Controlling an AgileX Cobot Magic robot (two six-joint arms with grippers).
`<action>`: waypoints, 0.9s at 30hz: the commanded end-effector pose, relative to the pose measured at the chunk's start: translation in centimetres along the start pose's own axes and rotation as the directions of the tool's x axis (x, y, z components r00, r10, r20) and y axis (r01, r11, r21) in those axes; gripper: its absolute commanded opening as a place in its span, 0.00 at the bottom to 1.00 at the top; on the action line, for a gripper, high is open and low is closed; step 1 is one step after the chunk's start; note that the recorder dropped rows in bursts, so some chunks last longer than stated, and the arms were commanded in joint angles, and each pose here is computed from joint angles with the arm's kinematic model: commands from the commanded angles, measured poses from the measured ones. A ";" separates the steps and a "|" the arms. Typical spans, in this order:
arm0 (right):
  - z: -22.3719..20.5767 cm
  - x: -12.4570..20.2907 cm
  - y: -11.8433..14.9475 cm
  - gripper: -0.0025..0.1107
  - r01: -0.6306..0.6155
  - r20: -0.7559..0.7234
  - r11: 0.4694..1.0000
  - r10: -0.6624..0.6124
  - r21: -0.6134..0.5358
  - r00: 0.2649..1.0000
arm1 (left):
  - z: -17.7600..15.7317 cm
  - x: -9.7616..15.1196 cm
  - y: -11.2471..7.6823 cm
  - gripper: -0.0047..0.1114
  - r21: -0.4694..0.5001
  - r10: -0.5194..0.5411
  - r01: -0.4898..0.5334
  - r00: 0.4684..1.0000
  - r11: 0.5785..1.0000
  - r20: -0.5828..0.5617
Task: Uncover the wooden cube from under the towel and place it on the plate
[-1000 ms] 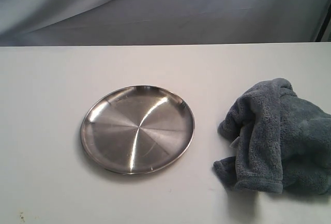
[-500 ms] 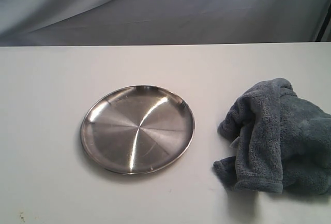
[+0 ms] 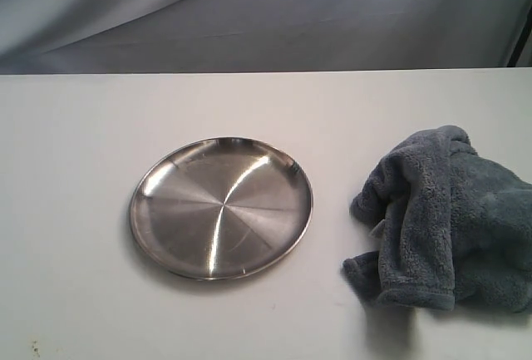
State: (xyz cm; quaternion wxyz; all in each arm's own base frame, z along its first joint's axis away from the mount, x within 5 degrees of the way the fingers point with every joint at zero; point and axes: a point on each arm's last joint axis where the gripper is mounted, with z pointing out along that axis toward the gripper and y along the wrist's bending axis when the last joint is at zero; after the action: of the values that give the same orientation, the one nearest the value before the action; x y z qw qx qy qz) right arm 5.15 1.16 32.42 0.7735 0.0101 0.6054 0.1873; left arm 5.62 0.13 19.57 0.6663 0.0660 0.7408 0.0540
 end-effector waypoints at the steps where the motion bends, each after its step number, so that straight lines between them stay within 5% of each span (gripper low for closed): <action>1: 4.6 0.6 0.4 0.02 0.082 -0.275 0.997 -0.082 -0.010 0.958 | 0.0 -0.1 0.0 0.04 0.001 -0.010 0.010 1.000 1.000 0.013; 5: 9.6 1.5 1.0 0.02 0.134 -0.474 0.990 -0.138 -0.043 0.869 | 0.0 -0.1 0.0 0.04 0.001 -0.010 0.010 1.000 1.000 0.013; 10: 15.7 4.6 1.7 0.02 0.204 -0.705 0.967 -0.249 -0.150 0.663 | 0.0 -0.1 0.0 0.04 0.001 -0.010 0.010 1.000 1.000 0.013; 22: 23.6 9.5 1.2 0.02 0.279 -0.868 0.927 -0.343 -0.252 0.358 | 0.0 -0.1 0.0 0.04 0.001 -0.010 0.010 1.000 1.000 0.013; 27: 25.4 10.5 0.4 0.02 0.367 -0.869 0.890 -0.391 -0.272 0.303 | 0.0 -0.1 0.0 0.04 0.001 -0.010 0.010 1.000 1.000 0.013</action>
State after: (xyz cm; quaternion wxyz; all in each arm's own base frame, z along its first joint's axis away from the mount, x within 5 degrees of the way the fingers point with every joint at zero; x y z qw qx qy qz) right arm 30.00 10.24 29.58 0.3404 -0.2338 0.9106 0.0136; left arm 5.62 0.13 19.57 0.6663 0.0660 0.7408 0.0540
